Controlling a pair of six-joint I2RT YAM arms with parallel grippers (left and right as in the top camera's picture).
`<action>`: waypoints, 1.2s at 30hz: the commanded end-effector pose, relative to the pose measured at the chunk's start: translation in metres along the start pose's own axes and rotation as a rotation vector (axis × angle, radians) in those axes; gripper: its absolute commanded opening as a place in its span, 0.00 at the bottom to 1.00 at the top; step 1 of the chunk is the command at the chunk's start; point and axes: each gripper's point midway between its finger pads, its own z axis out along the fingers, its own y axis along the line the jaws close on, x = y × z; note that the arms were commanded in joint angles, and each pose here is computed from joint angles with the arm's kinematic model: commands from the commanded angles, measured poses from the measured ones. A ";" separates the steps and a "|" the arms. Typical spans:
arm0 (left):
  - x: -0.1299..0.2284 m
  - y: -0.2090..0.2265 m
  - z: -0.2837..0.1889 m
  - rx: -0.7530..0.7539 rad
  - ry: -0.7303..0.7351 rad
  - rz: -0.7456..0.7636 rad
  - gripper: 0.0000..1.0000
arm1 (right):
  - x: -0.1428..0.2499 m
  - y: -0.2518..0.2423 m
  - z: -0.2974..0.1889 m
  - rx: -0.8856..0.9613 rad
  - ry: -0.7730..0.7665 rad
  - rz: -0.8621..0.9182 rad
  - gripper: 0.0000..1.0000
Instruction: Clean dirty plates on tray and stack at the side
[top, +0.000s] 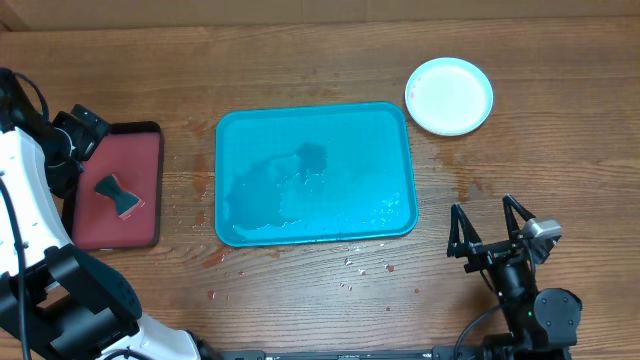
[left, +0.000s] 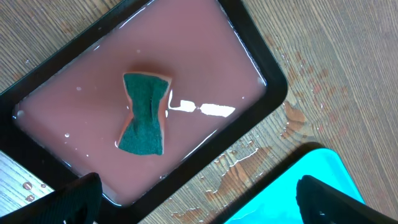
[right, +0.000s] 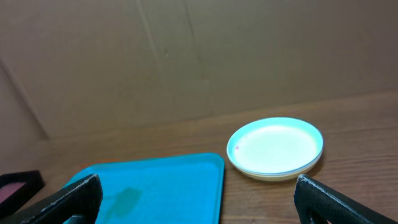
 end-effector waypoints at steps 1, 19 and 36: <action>-0.003 -0.001 -0.003 0.008 -0.010 0.001 1.00 | 0.006 -0.009 0.002 0.033 -0.021 -0.003 1.00; -0.003 -0.001 -0.003 0.008 -0.010 0.001 1.00 | 0.029 -0.027 0.005 0.110 0.008 0.004 1.00; -0.003 -0.001 -0.003 0.007 -0.010 0.001 1.00 | 0.030 -0.027 0.005 0.110 0.009 0.004 1.00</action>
